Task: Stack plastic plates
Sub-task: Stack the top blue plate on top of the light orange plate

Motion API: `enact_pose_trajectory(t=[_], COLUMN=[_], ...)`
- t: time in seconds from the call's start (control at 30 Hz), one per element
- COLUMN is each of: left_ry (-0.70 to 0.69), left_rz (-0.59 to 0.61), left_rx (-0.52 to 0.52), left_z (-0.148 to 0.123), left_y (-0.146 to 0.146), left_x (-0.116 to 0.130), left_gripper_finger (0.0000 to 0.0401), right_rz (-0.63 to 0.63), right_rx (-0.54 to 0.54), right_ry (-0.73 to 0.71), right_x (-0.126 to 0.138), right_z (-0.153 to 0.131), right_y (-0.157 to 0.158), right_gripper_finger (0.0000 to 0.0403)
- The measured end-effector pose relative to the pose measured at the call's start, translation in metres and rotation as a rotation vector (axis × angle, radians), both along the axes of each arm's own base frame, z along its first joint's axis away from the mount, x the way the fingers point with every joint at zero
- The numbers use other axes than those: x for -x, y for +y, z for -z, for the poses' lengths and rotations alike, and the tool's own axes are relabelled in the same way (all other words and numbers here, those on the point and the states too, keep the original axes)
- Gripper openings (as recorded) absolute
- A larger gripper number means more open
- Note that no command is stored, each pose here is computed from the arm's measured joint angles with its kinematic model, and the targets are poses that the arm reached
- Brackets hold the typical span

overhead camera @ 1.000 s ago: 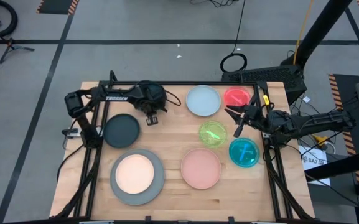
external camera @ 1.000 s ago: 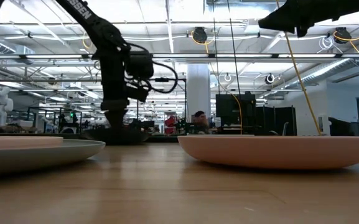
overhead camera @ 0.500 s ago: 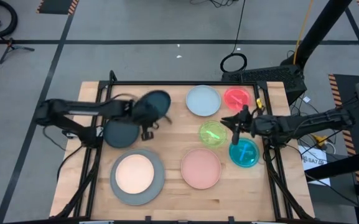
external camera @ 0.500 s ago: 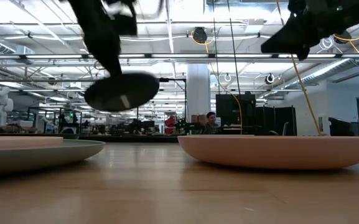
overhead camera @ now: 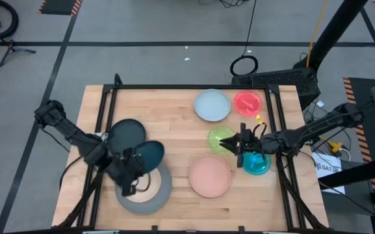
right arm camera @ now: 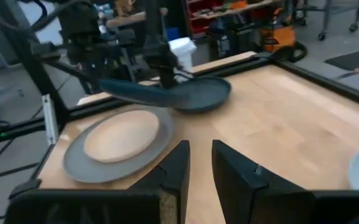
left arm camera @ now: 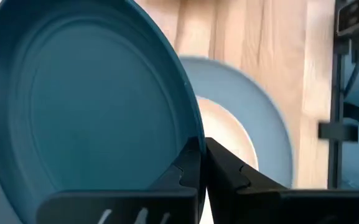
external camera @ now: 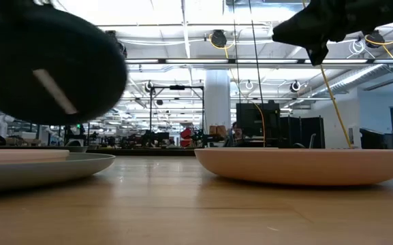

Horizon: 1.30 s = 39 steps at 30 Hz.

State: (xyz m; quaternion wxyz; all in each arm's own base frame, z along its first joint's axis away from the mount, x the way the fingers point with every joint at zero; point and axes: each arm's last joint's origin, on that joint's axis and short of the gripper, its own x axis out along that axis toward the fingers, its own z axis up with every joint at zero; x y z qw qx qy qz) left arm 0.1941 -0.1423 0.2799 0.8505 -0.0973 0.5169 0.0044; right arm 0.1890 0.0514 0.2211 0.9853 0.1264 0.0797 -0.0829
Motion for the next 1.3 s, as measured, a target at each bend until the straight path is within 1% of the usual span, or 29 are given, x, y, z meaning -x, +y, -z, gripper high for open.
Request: enact_pose_trajectory(t=[0.13,0.23,0.33,0.5,0.63,0.83,1.1,1.3], left_ry=[0.018,-0.005,0.021,0.04,0.048,0.063,0.051,0.028], left_rz=[-0.021,-0.056,-0.06,-0.047,-0.057,-0.058,-0.071,-0.082], left_rx=[0.025,0.054,0.054,0.042,0.037,0.026,0.05,0.033], left_z=[0.003,0.003,0.01,0.021,0.029,0.036,0.035,0.035], left_y=[-0.016,-0.025,-0.037,-0.051,-0.059,-0.066,-0.067,-0.067], left_x=[0.012,0.016,0.02,0.019,0.017,0.018,0.017,0.016], left_gripper_finger=[0.0008,0.0008,0.0008,0.0008,0.0025,0.0037,0.004,0.0041], right_rz=[-0.024,-0.038,-0.055,-0.075,-0.089,-0.091,-0.092,-0.095], right_rx=[-0.028,-0.045,-0.055,-0.067,-0.054,-0.048,-0.016,0.015], right_ry=[-0.003,-0.02,-0.041,-0.072,-0.097,-0.103,-0.121,-0.146], right_x=[-0.006,-0.011,-0.014,-0.017,-0.016,-0.017,-0.017,-0.014], right_z=[0.006,0.009,0.01,0.01,0.008,0.007,0.005,-0.001], right_y=[0.009,0.014,0.02,0.025,0.028,0.028,0.027,0.026], right_gripper_finger=[0.0061,0.0061,0.0061,0.0061,0.0061,0.0061,0.0061,0.0061])
